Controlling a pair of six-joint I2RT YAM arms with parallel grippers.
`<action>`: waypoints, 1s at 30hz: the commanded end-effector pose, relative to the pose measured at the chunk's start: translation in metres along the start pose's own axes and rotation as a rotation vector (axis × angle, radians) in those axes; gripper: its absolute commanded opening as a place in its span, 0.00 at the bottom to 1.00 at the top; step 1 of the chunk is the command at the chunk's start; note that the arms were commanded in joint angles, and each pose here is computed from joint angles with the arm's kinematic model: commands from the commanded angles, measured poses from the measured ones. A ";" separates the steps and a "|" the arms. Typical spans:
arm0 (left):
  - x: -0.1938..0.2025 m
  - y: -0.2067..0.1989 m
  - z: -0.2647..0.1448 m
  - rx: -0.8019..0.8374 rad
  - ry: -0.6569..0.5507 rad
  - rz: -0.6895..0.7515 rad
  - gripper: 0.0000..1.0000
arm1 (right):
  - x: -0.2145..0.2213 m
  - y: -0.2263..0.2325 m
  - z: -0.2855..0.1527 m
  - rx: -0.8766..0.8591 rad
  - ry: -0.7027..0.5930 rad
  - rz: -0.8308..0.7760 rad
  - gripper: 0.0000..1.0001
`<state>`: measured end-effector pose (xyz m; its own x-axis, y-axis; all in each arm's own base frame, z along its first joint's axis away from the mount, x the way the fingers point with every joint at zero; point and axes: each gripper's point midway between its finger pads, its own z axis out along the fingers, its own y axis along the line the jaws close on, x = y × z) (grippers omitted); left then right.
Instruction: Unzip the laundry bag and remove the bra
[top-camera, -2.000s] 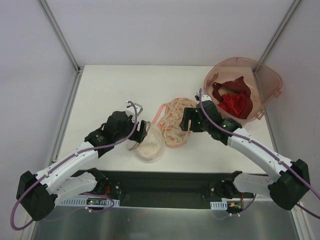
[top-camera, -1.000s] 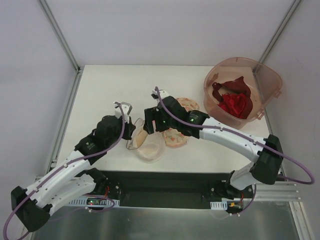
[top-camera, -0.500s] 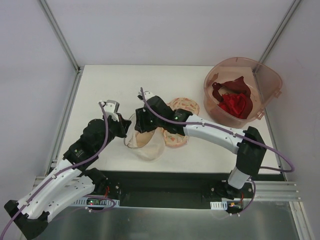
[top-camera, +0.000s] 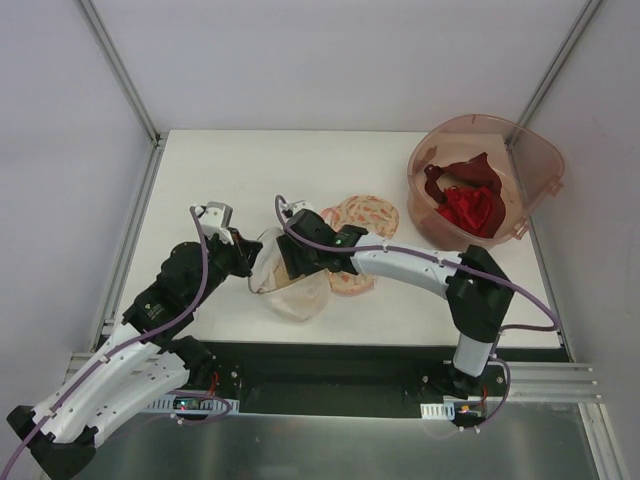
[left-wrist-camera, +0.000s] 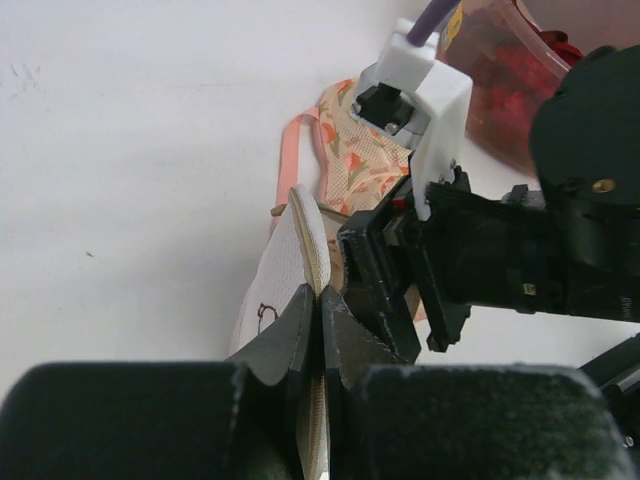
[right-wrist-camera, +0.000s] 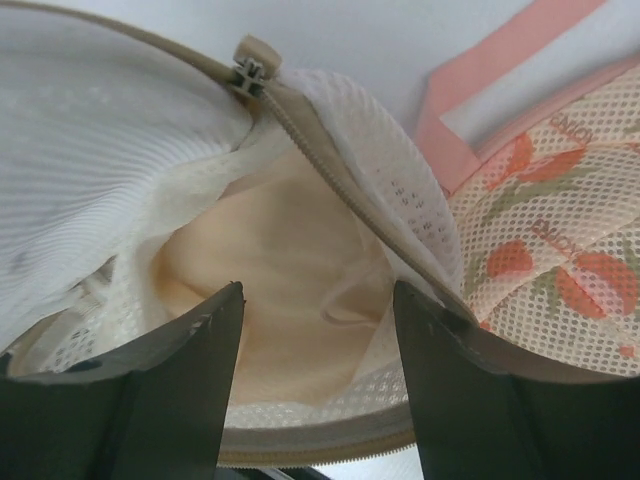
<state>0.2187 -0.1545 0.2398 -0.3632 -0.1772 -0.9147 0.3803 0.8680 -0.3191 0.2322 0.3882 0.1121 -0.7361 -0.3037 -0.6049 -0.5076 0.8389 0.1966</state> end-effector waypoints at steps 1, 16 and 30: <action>0.015 -0.002 0.004 0.013 0.023 -0.069 0.00 | 0.017 -0.014 0.013 0.076 0.059 -0.048 0.66; 0.044 0.014 0.013 -0.053 0.061 -0.100 0.00 | 0.023 0.017 0.033 -0.067 0.097 -0.018 0.06; 0.066 0.020 0.019 -0.065 0.113 -0.102 0.00 | -0.056 0.050 -0.086 -0.286 -0.192 0.038 0.01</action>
<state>0.2169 -0.1554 0.1767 -0.4786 -0.2001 -0.8549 0.2963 0.8798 -0.3718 0.2199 0.4027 0.1758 -0.6958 -0.2412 -0.6766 -0.5773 0.7482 0.3270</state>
